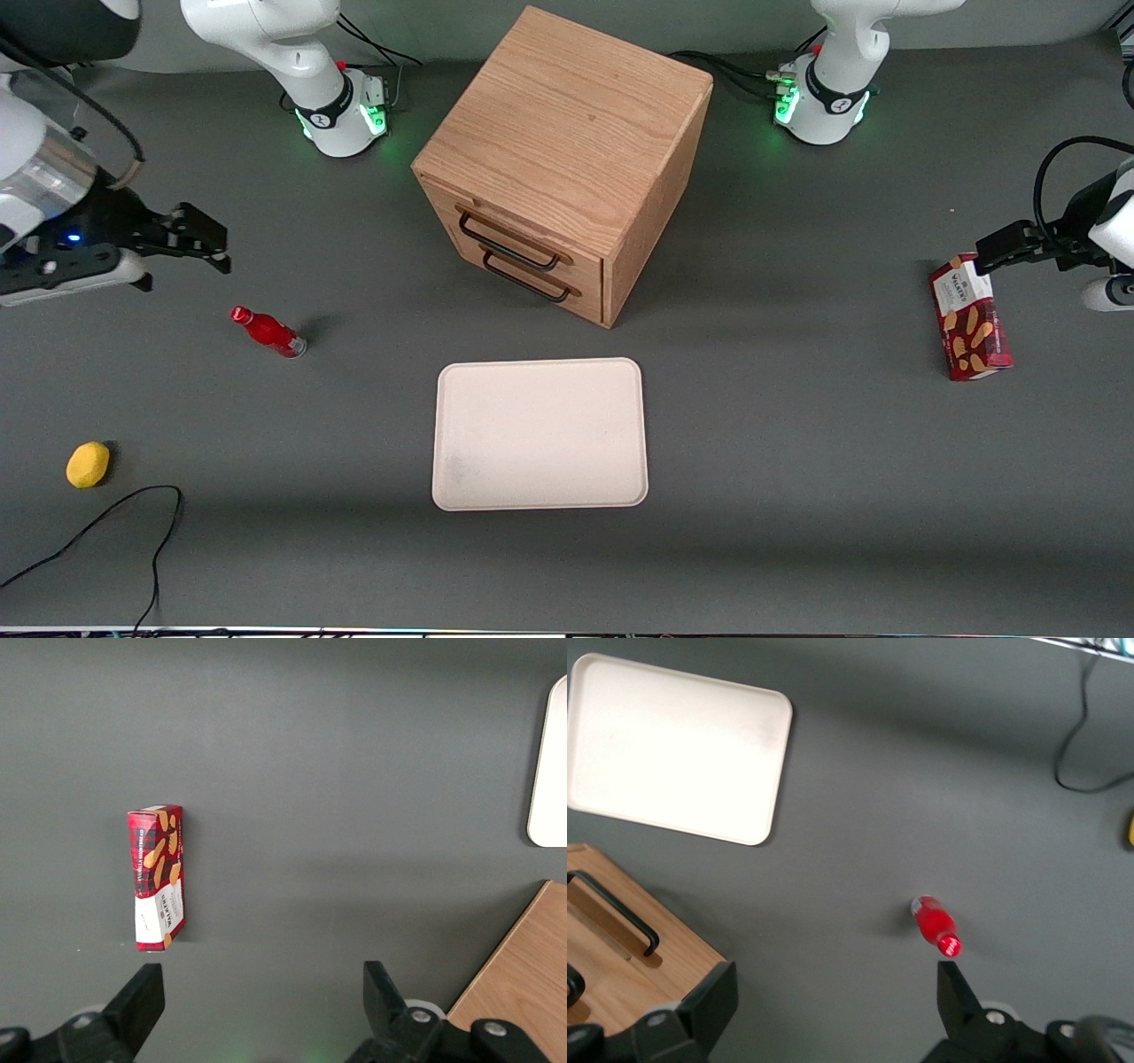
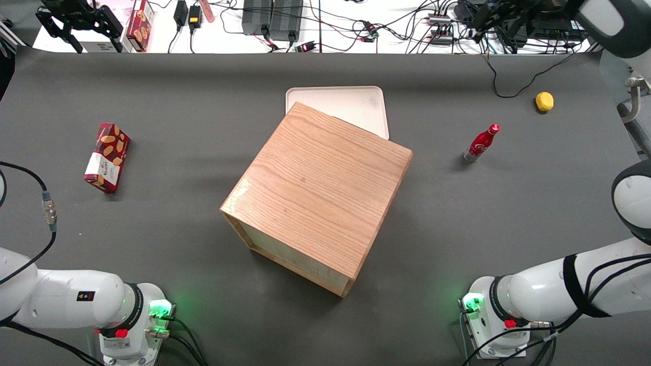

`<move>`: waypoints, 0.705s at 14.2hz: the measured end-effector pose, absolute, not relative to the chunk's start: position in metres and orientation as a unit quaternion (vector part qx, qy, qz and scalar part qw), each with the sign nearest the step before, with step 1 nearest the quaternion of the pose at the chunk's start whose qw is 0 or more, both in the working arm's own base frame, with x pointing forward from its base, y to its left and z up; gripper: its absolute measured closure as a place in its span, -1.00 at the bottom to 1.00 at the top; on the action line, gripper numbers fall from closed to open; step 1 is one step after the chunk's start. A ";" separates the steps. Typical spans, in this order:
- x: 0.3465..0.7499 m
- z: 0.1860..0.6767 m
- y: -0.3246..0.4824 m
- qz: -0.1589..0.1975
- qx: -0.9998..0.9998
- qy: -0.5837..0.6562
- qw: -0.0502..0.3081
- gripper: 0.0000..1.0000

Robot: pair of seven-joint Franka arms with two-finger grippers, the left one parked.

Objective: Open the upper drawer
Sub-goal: 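Move the right gripper toward the upper drawer's black handle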

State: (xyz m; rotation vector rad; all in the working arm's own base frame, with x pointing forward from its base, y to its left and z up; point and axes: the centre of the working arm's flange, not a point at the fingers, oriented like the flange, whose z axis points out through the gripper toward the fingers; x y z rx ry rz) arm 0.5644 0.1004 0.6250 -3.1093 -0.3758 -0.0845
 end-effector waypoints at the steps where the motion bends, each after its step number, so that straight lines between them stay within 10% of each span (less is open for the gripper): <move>1: 0.565 0.622 0.116 -0.030 -0.990 -0.140 0.005 -1.00; 10: 0.525 0.583 0.302 -0.021 -0.954 -0.300 0.008 -1.00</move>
